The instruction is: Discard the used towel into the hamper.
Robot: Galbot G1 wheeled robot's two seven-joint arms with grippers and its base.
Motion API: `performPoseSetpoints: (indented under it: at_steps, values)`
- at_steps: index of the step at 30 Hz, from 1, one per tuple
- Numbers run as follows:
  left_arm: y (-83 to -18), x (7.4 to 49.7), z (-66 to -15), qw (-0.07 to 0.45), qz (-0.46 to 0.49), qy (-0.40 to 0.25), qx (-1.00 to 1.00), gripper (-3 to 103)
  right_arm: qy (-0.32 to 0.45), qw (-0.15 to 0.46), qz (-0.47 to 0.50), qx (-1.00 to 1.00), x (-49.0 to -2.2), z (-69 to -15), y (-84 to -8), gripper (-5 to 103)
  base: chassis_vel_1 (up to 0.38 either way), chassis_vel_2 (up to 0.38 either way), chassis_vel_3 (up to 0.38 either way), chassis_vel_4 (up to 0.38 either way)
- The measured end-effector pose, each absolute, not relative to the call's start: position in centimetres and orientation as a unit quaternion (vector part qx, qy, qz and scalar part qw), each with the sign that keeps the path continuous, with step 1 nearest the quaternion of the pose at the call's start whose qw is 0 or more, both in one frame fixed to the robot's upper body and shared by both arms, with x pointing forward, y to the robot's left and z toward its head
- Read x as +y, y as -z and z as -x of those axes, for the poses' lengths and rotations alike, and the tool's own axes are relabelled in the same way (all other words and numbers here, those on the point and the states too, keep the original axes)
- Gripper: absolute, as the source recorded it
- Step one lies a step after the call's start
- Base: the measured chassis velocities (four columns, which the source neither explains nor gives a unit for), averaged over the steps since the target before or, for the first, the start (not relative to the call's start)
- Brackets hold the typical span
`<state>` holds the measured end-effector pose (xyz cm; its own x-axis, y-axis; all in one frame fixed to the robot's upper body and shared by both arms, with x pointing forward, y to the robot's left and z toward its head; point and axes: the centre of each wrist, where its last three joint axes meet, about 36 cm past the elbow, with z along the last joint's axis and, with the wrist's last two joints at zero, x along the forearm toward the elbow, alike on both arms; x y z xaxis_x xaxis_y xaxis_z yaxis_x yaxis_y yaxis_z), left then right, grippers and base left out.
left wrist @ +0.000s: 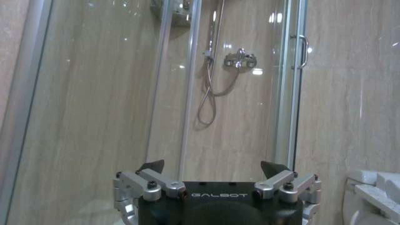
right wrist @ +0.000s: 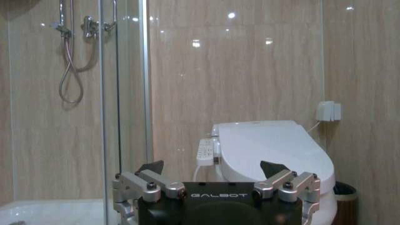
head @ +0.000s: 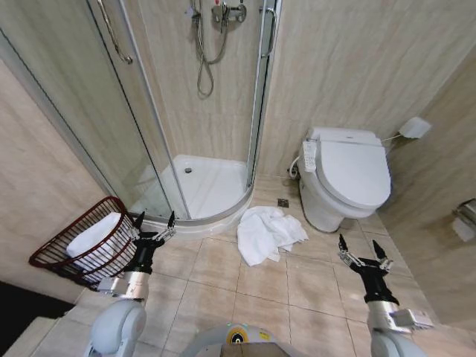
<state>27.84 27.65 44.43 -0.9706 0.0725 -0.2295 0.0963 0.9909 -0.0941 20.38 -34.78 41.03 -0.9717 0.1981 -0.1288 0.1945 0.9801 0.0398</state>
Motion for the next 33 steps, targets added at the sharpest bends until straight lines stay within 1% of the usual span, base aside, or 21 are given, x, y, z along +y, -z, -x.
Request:
performPoseSetpoints:
  at_steps: [26, 30, 33]
  values:
    - [-44.13, 27.92, -27.89, 0.115, -0.039, 0.057, 0.991, 100, -0.011, 0.063, -0.093, 0.994, -34.92, -20.32, -40.81, 100, -0.058, 0.062, 0.059, -0.059]
    - [-44.17, 27.78, -27.67, 0.111, -0.055, 0.057, 0.991, 100, -0.01, 0.063, -0.094, 0.994, -35.0, -20.25, -40.71, 100, -0.098, 0.084, 0.078, -0.082]
    - [-43.88, 28.0, -27.17, 0.103, -0.121, 0.047, 0.986, 100, -0.011, 0.062, -0.094, 0.994, -35.11, -20.24, -40.62, 100, -0.086, 0.07, 0.064, -0.092]
